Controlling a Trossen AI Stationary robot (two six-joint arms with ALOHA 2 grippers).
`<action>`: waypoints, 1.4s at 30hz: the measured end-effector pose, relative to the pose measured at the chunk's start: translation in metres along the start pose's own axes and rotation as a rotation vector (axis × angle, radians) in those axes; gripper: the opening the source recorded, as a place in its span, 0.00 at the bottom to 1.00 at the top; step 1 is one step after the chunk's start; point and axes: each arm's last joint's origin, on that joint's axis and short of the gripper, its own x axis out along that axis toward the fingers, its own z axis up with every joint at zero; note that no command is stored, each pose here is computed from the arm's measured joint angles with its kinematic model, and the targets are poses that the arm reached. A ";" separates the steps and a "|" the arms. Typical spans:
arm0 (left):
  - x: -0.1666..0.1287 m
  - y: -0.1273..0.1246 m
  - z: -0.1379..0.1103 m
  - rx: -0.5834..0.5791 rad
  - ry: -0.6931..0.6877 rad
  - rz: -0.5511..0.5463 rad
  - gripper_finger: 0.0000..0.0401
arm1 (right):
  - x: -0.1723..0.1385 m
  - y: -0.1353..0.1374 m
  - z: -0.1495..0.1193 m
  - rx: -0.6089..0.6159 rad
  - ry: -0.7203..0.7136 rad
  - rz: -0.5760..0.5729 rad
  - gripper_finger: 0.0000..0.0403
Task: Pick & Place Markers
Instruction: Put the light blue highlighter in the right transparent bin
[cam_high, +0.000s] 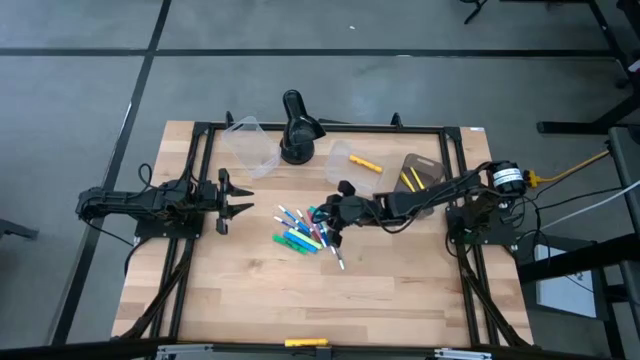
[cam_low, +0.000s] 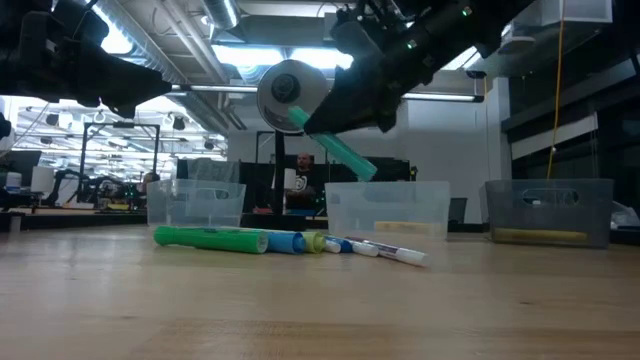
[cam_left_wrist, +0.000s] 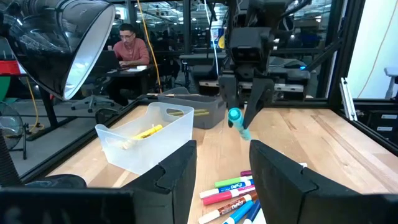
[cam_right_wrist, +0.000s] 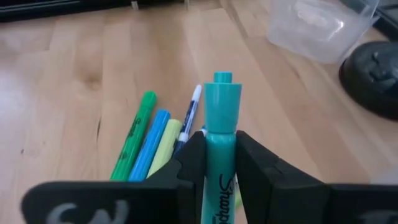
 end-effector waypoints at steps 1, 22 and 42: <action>0.000 0.000 0.000 0.000 0.000 0.000 0.36 | 0.000 0.000 0.002 -0.006 0.001 -0.003 0.17; 0.000 0.000 0.000 0.000 0.000 0.000 0.36 | -0.014 -0.017 0.050 -0.311 0.157 -0.260 0.18; 0.000 0.000 0.000 0.000 0.000 0.000 0.36 | -0.006 -0.084 0.050 -0.393 0.328 -0.393 0.17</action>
